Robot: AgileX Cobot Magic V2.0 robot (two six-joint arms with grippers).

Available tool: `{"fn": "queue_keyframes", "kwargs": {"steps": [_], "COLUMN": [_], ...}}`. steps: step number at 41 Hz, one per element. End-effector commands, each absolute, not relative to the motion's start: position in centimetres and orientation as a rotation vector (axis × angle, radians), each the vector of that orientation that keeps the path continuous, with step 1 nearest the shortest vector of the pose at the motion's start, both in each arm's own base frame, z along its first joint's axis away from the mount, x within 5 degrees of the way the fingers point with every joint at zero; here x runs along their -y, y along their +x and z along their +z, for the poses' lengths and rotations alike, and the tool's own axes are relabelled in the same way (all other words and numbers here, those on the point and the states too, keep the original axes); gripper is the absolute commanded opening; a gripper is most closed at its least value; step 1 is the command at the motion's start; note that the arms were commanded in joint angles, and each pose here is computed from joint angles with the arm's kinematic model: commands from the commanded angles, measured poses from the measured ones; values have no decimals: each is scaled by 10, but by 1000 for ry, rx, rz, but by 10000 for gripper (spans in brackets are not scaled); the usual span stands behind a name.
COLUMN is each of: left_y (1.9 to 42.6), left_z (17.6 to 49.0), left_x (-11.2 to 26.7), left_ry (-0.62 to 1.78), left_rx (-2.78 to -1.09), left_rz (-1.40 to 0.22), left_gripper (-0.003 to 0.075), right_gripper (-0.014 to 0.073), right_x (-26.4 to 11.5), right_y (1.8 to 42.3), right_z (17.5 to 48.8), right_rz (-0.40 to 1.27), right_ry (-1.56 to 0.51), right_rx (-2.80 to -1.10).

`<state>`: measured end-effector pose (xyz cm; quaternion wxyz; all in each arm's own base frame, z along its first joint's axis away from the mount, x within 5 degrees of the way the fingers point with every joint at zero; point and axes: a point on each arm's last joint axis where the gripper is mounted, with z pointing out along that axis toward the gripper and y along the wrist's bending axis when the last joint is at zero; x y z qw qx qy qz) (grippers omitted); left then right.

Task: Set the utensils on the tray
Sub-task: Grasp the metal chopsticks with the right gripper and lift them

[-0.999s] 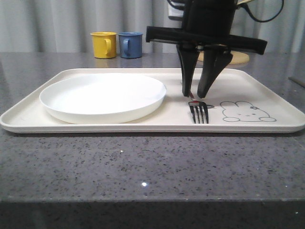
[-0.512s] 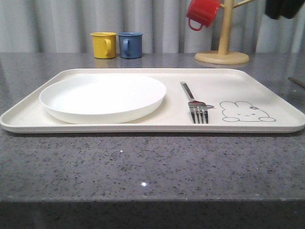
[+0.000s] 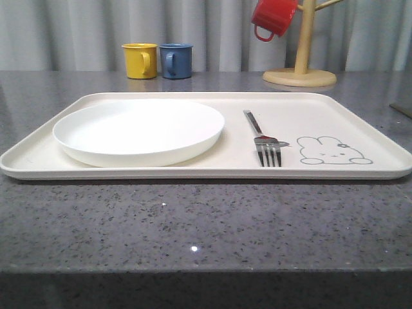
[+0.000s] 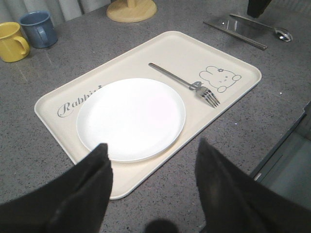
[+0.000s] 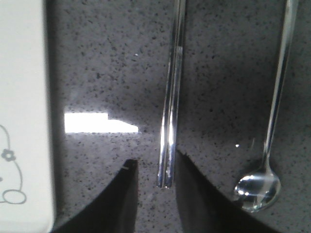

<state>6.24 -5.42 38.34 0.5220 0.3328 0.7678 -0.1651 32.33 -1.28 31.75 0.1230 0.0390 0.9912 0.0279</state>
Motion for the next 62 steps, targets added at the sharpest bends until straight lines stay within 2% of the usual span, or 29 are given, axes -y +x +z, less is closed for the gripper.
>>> {"fn": "queue_keyframes", "kwargs": {"steps": [1,15,38,41,49,62], "left_y": [63,63,63,63,63,63], "left_z": [397,397,397,397,397,397], "left_x": [56,56,56,56,56,56], "left_ry": [750,750,750,750,750,750], "left_rx": [-1753,-1753,-1753,-1753,-1753,-1753], "left_rz": [-431,-431,-431,-431,-431,-431], "left_gripper": [368,368,368,368,368,368], "right_gripper": [236,236,236,214,53,46], "right_x": [15,20,20,20,19,7], "right_y": [320,340,345,345,344,335], "right_z": [319,280,273,274,278,298], "right_rz": [92,37,49,49,49,116], "right_ry": [98,92,96,96,92,69], "right_rx": [-2951,-3074,-3088,-3091,-3090,-3028]}}
